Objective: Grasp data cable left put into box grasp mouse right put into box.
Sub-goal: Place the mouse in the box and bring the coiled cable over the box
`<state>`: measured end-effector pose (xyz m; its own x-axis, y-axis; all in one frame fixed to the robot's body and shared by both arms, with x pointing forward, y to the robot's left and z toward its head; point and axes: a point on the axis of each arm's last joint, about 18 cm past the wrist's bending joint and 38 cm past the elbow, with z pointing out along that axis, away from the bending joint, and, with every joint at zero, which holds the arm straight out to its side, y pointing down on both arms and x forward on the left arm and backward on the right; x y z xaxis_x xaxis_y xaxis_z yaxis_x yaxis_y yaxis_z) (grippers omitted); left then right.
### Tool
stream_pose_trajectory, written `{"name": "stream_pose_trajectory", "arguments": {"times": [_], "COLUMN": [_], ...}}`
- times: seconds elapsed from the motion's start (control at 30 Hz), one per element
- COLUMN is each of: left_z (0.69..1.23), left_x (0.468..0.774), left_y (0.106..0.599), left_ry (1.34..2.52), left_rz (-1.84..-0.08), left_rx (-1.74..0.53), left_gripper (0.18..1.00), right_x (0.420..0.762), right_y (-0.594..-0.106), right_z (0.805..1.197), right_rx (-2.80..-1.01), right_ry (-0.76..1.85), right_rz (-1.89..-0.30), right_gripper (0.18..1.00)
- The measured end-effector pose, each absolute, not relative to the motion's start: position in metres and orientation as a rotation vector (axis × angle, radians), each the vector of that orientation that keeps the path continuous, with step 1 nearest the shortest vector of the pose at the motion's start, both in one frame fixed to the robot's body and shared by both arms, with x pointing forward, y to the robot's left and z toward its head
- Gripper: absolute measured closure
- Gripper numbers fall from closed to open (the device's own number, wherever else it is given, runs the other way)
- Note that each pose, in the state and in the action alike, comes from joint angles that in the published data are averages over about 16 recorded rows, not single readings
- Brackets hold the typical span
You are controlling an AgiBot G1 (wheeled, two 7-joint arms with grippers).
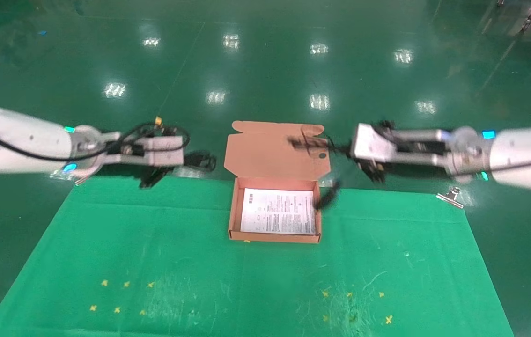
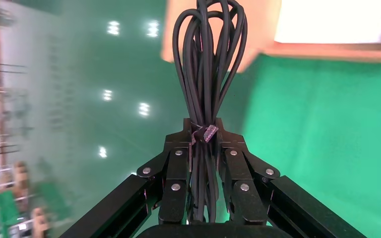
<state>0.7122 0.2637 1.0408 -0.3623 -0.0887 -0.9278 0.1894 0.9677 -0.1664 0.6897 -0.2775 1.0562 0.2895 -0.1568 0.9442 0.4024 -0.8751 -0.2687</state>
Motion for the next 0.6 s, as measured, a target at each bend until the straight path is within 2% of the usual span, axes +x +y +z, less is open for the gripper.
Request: {"name": "stream_pose_trajectory", "arguments": {"times": [0.27, 0.6], "left_z": [1.088, 1.109], "left_x": [0.716, 0.718], "left_y": [0.237, 0.224], "left_ry": [1.765, 1.698], "left_rz": [-0.294, -0.284], "left_rx": [0.117, 0.155], "left_gripper": [0.924, 0.924], "right_x": [0.690, 0.692], "right_y": [-0.229, -0.205], "right_z": [1.123, 1.152], "right_rx": [-1.928, -1.859], "right_ry": [-0.323, -0.360], "right_rz": [-1.695, -1.711], "right_gripper": [0.968, 0.968]}}
